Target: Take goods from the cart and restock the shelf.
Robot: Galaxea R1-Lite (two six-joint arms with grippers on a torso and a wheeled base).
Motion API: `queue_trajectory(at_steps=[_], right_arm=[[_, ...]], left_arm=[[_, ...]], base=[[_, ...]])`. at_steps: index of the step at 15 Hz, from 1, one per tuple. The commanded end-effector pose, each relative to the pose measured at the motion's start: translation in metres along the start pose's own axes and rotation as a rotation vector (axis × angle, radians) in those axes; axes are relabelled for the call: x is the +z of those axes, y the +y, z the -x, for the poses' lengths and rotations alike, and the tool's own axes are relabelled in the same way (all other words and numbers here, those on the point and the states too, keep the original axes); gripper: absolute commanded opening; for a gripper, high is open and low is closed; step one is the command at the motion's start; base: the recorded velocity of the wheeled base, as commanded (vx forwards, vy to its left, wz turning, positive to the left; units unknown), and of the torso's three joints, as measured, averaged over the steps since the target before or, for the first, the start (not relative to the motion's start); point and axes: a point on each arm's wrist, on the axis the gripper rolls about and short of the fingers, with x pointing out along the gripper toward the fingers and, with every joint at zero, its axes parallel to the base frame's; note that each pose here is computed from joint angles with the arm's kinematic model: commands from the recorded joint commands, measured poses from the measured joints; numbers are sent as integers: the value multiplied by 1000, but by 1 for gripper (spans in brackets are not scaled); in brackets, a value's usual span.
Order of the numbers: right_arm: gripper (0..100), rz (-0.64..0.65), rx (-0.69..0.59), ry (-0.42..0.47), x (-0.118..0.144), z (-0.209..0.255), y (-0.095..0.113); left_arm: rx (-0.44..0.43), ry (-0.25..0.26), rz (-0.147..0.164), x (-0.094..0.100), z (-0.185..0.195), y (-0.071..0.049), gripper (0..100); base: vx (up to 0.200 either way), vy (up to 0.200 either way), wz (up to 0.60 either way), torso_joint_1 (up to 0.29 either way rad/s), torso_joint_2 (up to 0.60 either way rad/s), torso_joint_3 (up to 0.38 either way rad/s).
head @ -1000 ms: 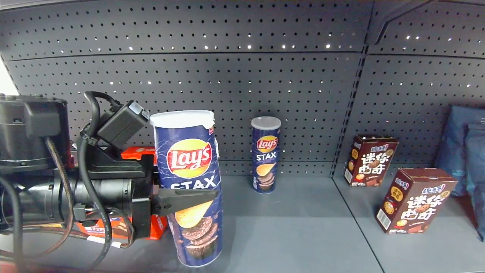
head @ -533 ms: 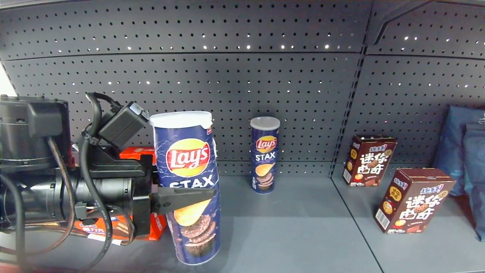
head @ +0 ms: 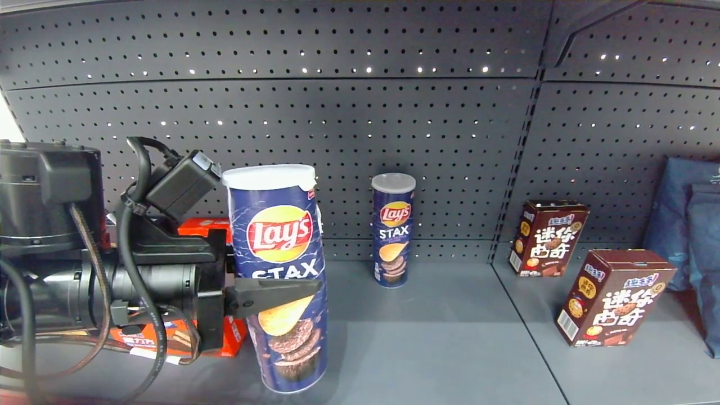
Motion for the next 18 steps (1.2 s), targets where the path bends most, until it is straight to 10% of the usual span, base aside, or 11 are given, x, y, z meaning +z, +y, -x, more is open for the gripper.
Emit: queue_trajectory(at_steps=[1,9,18], right_arm=[[100,3,188,59,78,-30,4],[100,103,569,177,130,-131,57],[100,117,590,206,132,-214,105]], left_arm=[[11,5,-2,-1,-2,-2,0],[72,10,4,-2,-4,4,0],[131,3,-3,-10,-11,41,0]], base=[[0,0,0,0,0,0],[0,0,0,0,0,0],[0,0,0,0,0,0]])
